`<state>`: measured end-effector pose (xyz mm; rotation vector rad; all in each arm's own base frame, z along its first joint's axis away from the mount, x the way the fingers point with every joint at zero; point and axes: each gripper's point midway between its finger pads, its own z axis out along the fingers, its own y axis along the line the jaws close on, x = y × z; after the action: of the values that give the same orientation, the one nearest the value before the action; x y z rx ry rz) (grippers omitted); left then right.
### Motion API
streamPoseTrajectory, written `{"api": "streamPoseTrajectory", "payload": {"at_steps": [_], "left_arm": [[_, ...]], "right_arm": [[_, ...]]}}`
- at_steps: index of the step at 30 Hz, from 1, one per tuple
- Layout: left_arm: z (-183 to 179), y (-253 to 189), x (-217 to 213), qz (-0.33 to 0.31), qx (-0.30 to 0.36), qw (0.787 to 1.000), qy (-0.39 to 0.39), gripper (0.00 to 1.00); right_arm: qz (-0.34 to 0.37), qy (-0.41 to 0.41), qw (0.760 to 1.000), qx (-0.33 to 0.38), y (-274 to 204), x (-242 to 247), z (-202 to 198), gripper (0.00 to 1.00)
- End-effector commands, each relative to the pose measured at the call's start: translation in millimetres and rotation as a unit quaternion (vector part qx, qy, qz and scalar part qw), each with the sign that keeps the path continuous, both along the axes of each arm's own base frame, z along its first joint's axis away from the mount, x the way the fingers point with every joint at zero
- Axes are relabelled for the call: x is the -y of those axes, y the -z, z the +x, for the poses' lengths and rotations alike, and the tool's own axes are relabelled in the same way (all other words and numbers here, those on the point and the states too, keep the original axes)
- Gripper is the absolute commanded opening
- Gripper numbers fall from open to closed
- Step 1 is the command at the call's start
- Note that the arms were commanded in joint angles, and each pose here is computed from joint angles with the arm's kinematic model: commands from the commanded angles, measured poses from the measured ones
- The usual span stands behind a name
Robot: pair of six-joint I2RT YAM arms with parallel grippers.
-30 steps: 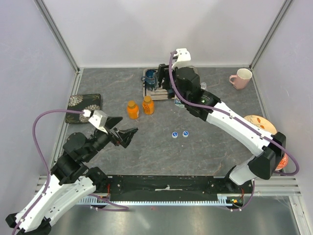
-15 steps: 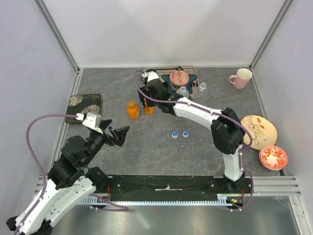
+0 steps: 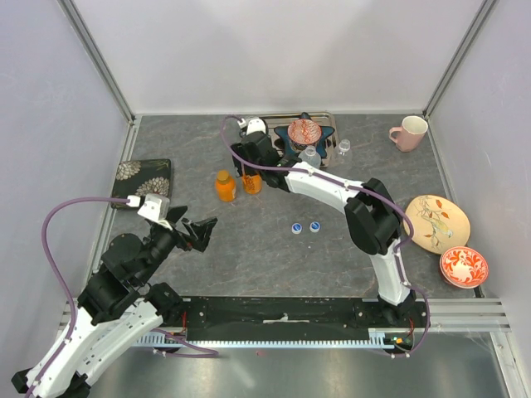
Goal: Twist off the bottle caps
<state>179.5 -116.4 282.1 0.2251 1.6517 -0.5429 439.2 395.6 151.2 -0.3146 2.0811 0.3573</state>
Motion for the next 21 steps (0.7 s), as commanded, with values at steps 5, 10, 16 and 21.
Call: {"api": "streamPoseTrajectory", "payload": {"at_steps": [5,10,16,21], "left_arm": [[1,0,-2,-0.014,-0.003,1.0,-0.01,0.99],[0,-1,-2,-0.015,-0.003,1.0,-0.009,0.99],[1,2,-1,-0.015,-0.006,1.0,-0.009,0.99],[2,0,-1,-0.015,-0.001,1.0,-0.009,0.99]], "right_arm": [[0.002,0.021,1.0,0.002,8,-6,11,0.77],[0.0,0.025,1.0,-0.002,13,-4,10,0.7],[0.004,0.017,1.0,-0.009,16,-3,4,0.53],[0.025,0.016,1.0,-0.001,-11,3,-6,0.27]]}}
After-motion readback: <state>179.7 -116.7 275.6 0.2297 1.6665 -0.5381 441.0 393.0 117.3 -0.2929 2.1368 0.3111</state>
